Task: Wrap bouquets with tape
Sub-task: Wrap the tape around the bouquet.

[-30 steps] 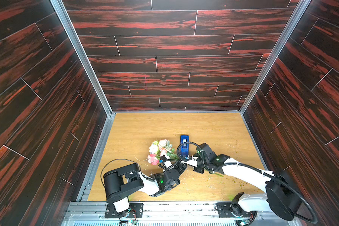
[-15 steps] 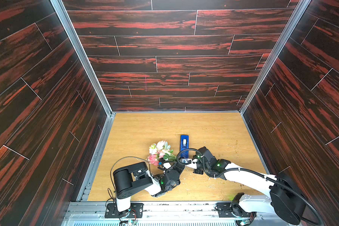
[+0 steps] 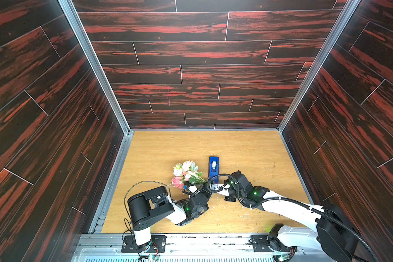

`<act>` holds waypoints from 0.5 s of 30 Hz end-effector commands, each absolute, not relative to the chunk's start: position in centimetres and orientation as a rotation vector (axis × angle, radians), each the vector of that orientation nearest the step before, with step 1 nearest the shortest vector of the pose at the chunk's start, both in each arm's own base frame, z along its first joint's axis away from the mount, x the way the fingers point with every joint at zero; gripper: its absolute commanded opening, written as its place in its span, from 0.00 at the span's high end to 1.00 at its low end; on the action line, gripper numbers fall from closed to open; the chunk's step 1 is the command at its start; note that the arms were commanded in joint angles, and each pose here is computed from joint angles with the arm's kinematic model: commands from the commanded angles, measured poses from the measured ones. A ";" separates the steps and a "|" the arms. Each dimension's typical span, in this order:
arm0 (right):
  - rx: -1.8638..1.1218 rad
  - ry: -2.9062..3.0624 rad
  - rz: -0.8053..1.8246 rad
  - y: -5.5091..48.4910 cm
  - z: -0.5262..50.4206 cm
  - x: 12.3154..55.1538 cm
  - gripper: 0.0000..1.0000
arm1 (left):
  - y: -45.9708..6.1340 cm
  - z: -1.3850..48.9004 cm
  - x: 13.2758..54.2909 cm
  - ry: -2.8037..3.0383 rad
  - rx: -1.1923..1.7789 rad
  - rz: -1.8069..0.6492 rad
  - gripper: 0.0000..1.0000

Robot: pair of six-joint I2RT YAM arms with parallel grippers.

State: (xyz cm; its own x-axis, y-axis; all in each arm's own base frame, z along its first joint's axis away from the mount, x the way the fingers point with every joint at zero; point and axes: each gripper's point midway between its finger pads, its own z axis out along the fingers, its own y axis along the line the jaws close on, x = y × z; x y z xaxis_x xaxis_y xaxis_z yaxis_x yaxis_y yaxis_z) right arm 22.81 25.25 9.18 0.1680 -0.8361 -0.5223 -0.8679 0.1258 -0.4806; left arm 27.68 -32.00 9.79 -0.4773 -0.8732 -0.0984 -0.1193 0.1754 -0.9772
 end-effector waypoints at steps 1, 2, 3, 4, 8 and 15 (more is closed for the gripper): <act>-1.739 1.545 0.123 26.2 10.1 21.1 1.00 | -31.4 10.0 29.2 1.710 -0.977 -1.346 0.71; -1.741 1.543 0.121 26.2 10.1 21.1 1.00 | -31.5 10.0 29.2 1.710 -0.975 -1.345 0.74; -1.744 1.541 0.122 26.1 10.1 21.0 1.00 | -31.5 10.0 29.3 1.710 -0.970 -1.343 0.77; -1.748 1.539 0.126 26.1 10.0 20.9 1.00 | -31.5 10.0 29.4 1.711 -0.967 -1.340 0.79; -1.762 1.541 0.156 26.3 9.9 20.6 1.00 | -31.8 10.1 29.4 1.720 -0.952 -1.341 0.86; -1.842 1.657 0.406 26.7 12.1 18.1 0.39 | -32.1 9.9 29.1 1.745 -0.919 -1.354 0.94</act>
State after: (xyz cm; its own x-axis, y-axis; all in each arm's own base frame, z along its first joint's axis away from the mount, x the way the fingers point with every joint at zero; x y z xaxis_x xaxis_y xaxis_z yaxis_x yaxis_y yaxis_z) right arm 20.40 26.18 10.41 0.1893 -0.8158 -0.5465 -0.9258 0.0371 -0.3762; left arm 28.71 -32.07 9.65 -0.4795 -0.8708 -0.1080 -0.1155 0.1846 -0.9760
